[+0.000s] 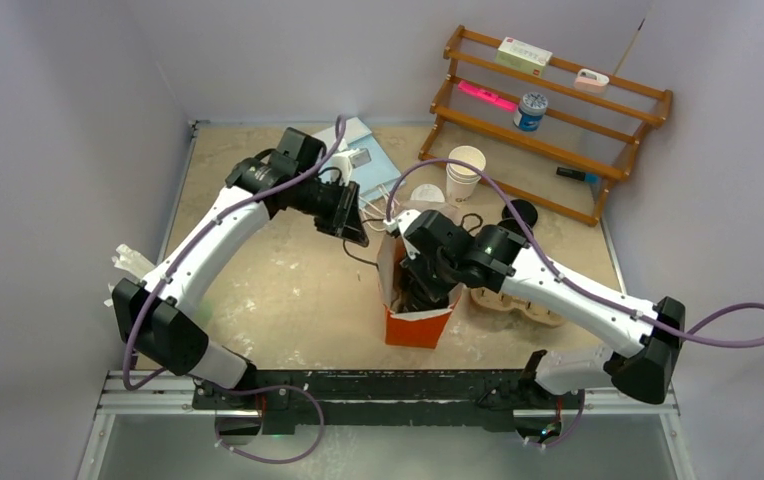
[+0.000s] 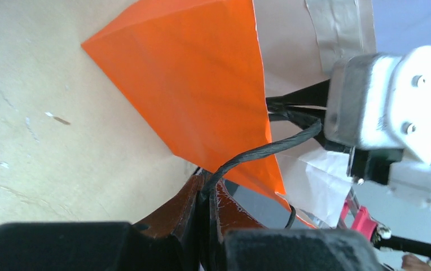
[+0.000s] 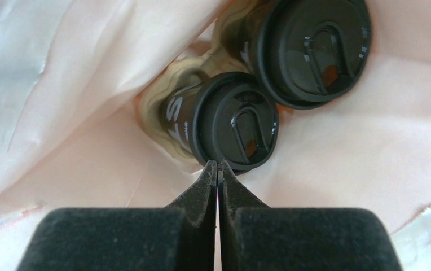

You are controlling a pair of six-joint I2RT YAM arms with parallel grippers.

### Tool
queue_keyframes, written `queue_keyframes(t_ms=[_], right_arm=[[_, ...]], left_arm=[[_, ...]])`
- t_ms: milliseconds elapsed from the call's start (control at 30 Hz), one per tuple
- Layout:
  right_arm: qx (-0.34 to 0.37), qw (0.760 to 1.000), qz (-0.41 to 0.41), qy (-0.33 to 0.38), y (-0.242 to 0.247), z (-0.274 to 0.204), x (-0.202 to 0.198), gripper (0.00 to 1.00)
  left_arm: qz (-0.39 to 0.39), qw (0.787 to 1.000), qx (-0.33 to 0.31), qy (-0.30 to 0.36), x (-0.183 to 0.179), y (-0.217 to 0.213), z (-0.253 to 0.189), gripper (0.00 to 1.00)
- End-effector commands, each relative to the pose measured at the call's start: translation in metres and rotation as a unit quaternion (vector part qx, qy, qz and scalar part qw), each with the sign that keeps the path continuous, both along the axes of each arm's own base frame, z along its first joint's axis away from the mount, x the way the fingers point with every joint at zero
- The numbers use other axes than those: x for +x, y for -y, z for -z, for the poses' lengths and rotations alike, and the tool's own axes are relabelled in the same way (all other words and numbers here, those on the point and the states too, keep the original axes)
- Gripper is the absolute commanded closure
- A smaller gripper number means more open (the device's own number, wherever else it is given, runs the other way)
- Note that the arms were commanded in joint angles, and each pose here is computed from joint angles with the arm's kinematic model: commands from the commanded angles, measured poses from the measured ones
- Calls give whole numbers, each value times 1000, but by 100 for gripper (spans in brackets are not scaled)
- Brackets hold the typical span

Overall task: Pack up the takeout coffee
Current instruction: Adjust the coffee cup in the cup tray.

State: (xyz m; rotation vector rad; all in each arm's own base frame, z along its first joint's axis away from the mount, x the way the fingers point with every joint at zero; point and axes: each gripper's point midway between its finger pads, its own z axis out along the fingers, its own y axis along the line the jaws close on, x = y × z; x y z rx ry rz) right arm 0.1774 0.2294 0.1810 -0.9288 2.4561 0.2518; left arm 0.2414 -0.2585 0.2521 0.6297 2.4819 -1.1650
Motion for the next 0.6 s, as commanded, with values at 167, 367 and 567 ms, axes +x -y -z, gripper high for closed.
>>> queue_keyframes(t_ms=[167,367,567], right_arm=[[11,998,-10,-55,9,-16,-51,100],[26,1000,-4,-10,3,-16,-34,100],[16,1000,10,-18,-3,8,-30,100]], left_arm=[[70,997,5,-15,-47,-1,-10,93],[98,995,13,-11,-60,3,-7,93],[103,995,5,-3,-66,13,-6,93]])
